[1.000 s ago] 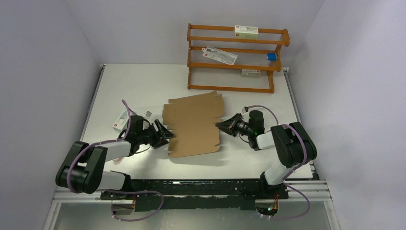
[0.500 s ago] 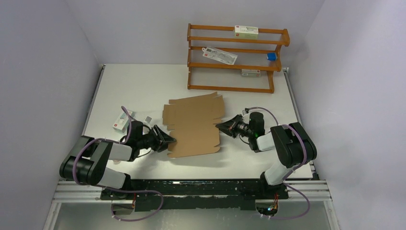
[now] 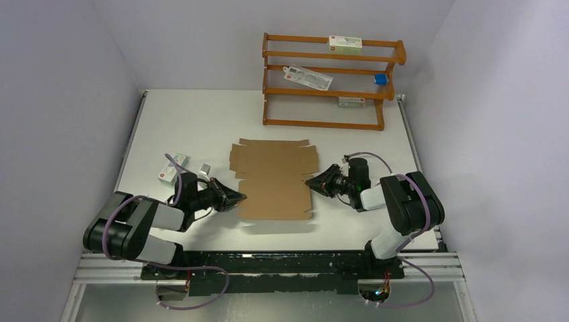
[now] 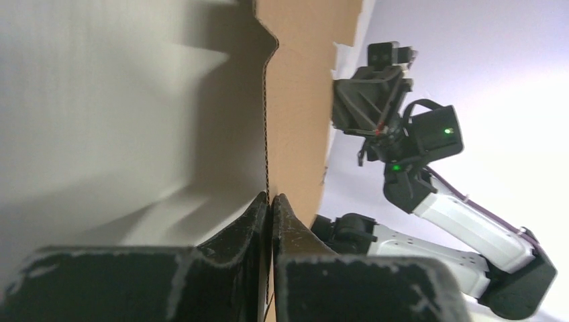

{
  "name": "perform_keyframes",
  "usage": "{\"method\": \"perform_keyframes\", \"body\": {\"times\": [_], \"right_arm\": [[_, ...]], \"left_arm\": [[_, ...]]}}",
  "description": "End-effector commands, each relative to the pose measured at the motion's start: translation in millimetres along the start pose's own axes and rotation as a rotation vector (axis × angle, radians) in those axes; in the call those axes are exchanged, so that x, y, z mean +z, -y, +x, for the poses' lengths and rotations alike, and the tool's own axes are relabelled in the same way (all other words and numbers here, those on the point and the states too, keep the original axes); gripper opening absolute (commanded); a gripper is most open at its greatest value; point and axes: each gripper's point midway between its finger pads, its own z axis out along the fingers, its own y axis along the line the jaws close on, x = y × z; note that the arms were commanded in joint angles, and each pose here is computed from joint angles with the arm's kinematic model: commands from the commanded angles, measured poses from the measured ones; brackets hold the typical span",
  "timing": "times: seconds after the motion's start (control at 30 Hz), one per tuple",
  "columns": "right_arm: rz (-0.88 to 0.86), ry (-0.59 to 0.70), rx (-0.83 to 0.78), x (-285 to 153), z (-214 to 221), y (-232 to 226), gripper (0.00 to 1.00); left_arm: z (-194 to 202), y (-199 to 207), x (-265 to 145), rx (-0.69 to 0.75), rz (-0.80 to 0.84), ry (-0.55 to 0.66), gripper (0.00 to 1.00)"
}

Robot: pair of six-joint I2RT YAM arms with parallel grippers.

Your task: Fold the paper box

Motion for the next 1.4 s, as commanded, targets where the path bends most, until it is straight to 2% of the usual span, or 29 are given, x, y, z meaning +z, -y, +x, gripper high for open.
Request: {"method": "perform_keyframes", "body": {"times": [0.0,0.27,0.6,0.8,1.03,1.37], "right_arm": [[0.032,0.054,-0.072,-2.6,-17.9,-0.6,0.25],[0.103,0.097,-0.069,-12.3,-31.6,21.7,0.41],[0.061,0.082,-0.017,-6.7,-28.1,21.3,0.52],[0.007,0.076,0.003,-1.6,-30.2,13.0,0.53],[-0.052,0.056,0.003,3.3,-31.4,3.0,0.45],[-0.072,0.033,-0.055,3.9,-29.2,-4.5,0.22]], "left_arm": [[6.2,24.3,-5.8,-0.001,0.111,-0.022,0.07],[7.8,42.5,-11.0,-0.043,0.182,-0.030,0.07],[9.2,64.8,-19.5,-0.109,0.279,-0.039,0.07],[10.8,60.1,-18.6,-0.102,0.263,-0.044,0.07],[11.0,51.9,-16.2,-0.090,0.227,-0.043,0.08],[10.0,42.1,-12.0,-0.054,0.180,-0.040,0.08]]}}
